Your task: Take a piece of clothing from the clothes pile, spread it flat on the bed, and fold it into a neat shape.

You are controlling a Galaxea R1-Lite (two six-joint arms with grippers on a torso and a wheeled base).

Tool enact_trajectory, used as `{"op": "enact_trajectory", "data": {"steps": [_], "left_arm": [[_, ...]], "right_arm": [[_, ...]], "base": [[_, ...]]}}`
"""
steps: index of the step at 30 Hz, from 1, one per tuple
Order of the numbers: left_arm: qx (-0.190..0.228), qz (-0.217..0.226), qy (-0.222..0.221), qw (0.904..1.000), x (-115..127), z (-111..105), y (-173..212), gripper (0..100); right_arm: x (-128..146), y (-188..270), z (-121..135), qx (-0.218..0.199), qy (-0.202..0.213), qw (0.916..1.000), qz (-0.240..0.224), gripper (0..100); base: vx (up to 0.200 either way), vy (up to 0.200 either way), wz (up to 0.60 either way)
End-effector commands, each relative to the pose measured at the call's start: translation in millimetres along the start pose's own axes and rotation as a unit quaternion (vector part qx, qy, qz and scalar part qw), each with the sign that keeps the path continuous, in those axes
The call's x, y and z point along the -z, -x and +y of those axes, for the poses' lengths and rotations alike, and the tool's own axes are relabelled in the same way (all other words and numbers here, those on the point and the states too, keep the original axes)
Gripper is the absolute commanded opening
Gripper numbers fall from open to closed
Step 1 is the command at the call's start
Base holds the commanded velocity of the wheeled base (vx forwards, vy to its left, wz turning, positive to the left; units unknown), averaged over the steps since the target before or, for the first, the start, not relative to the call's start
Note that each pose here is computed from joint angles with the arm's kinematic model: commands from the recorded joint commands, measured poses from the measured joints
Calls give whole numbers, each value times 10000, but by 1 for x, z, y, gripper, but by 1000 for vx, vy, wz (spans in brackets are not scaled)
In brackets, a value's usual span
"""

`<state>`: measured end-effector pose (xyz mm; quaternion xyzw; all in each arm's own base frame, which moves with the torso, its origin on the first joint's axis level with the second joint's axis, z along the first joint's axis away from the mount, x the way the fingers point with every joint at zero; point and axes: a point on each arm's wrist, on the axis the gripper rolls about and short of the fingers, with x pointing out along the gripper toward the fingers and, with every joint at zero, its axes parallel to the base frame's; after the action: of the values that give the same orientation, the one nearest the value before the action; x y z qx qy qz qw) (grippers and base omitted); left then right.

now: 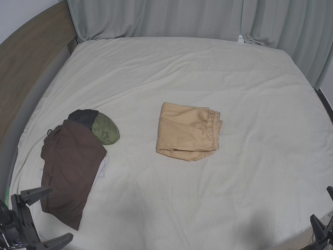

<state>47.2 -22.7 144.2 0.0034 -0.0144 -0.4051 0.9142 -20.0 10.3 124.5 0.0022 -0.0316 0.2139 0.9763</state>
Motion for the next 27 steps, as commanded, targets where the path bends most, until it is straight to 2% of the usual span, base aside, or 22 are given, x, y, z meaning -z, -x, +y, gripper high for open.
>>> {"op": "enact_trajectory", "data": {"steps": [1,4,6,9,12,13,15,16,17,18,19,20,21,22,23,24,25,27], "left_arm": [[-515,-492,-200,9973,24,-35,45,100],[-700,-520,-149,9961,39,-44,55,100],[-847,-465,-112,9953,45,-47,56,100],[-1034,-381,-66,9939,54,-50,59,100],[-1636,-171,50,9864,60,-47,59,100],[-1636,-171,50,9864,60,-47,59,100],[-2281,-226,69,9734,59,-45,60,100],[-2363,-229,70,9714,59,-44,60,100],[-2660,-232,70,9637,59,-43,61,100],[-2660,-232,70,9637,59,-43,61,100],[-3086,-239,97,9509,59,-42,62,100],[-3231,-246,106,9460,59,-41,62,100],[-3579,-204,112,9335,60,-40,63,100],[-3751,-178,77,9268,60,-39,64,100],[-3808,-177,70,9245,60,-39,64,100],[-4086,-12,81,9127,64,-38,65,100],[-4185,162,123,9080,67,-38,66,100],[-4198,139,79,9075,67,-37,66,100]], "right_arm": [[42,8,-4,1208,82,9926,85,100],[42,9,-7,1935,79,9810,87,100],[44,9,-8,2175,69,9759,177,100],[48,9,-8,2177,1,9753,382,100],[48,9,-8,2177,-14,9753,379,100],[48,9,-8,2177,-14,9753,379,100],[48,9,-8,2169,-7,9754,380,100],[48,9,-8,2169,-7,9754,380,100],[48,9,-8,2169,1,9754,382,100],[48,9,-8,2169,1,9754,382,100],[48,9,-8,2154,-7,9758,380,100],[49,9,-8,2154,-9,9757,388,100],[48,9,-8,2154,-7,9758,380,100],[49,9,-8,2154,-9,9757,388,100],[48,9,-8,2155,-15,9758,379,100],[49,9,-8,2163,-24,9756,385,100],[49,9,-8,2163,-24,9756,385,100],[49,9,-8,2162,-16,9756,386,100]], "base": [[0,0,0],[0,0,0],[0,0,0],[0,0,0],[0,0,0],[0,0,0],[0,0,0],[0,0,0],[0,0,0],[0,0,0],[0,0,0],[0,0,0],[0,0,0],[0,0,0],[0,0,0],[0,0,0],[0,0,0],[0,0,0]]}}
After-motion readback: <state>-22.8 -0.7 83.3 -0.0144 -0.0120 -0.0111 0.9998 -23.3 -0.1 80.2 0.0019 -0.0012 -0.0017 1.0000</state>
